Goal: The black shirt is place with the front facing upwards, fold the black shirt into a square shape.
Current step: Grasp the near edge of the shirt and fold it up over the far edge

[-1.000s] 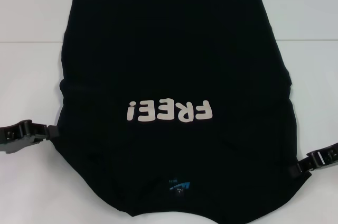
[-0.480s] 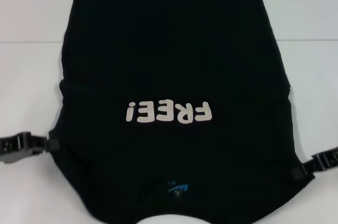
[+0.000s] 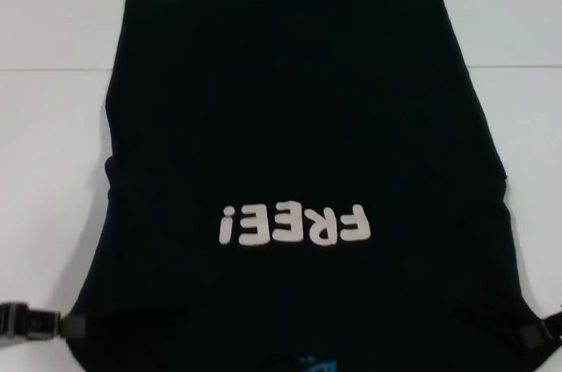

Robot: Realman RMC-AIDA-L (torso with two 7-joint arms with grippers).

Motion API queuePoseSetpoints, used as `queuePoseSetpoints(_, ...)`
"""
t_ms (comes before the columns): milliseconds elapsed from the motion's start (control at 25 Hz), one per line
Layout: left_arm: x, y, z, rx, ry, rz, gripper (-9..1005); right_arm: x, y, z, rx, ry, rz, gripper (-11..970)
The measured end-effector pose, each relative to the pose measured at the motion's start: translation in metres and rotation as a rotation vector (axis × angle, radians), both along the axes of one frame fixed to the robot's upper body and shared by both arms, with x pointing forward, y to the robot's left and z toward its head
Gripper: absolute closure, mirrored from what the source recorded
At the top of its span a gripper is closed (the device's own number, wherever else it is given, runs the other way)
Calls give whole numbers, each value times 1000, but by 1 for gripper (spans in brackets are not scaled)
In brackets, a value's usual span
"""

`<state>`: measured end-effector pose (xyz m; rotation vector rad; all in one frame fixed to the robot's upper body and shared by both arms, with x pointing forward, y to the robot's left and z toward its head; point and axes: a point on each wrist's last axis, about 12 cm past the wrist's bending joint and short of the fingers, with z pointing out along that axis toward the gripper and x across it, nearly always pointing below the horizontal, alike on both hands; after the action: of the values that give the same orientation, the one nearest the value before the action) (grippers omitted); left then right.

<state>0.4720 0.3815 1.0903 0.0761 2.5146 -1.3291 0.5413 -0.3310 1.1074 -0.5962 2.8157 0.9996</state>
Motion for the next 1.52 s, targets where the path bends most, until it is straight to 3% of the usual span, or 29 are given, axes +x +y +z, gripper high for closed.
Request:
queuePoseSetpoints(280,-21,-2,3,-42,15,-51,969,-11,-8,0,42,9,15,910)
queuePoseSetpoints(480,-12,-7,4,-65,-15,-53,969,-9,-10,1,91,-33,-23,910)
queuePoseSetpoints(640,11,-14,16,-153,-106,-15,968,-4,-9,9,175,-89,-66,909)
queuePoseSetpoints(840,48,-26,27,-220,-130,85,968,10,-6,26,305,-181,-160,909)
queuePoseSetpoints(1080,99,-43,46,-225,-207,199,968,45,-8,48,361,-331,-335,909)
queuePoseSetpoints(1320,148,-56,55,-119,-275,339,967,94,3,57,285,-520,-511,910)
queuePoseSetpoints(1520,171,-80,33,91,-290,400,967,123,38,34,116,-608,-528,909)
